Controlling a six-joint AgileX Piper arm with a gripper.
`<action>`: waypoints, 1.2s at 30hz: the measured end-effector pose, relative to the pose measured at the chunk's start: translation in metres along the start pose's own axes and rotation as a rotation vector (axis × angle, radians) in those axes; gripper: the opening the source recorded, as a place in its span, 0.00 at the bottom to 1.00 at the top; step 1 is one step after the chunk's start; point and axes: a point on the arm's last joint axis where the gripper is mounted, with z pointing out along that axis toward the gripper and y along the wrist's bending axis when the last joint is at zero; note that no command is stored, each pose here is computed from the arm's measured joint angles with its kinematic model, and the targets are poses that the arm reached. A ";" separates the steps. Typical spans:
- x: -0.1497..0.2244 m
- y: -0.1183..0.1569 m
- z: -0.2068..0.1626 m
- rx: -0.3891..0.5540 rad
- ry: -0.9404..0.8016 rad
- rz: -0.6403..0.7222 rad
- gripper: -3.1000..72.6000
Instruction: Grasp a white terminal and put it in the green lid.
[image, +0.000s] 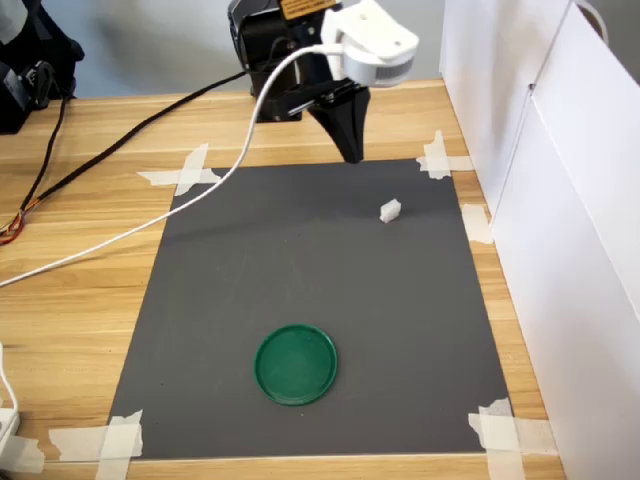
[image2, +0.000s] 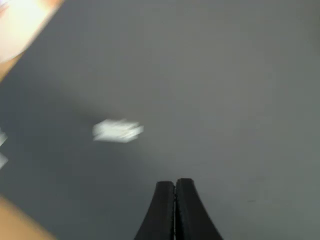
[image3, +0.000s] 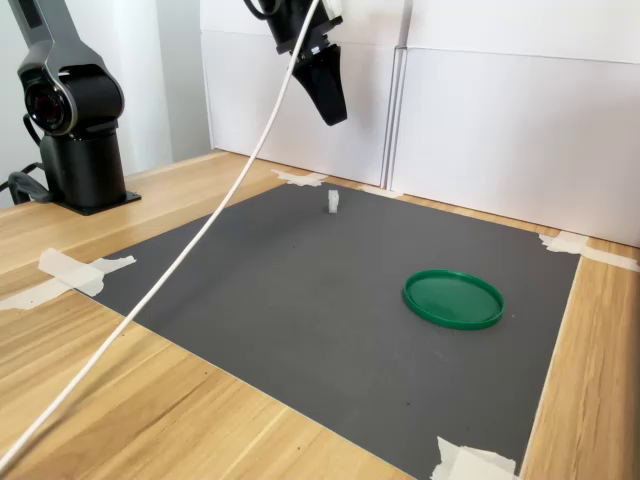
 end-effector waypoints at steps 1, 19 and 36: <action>-0.003 0.006 -0.001 -0.026 0.020 -0.045 0.01; -0.027 0.024 -0.008 -0.124 0.089 -0.395 0.03; -0.026 0.023 0.010 -0.161 0.162 -0.446 0.93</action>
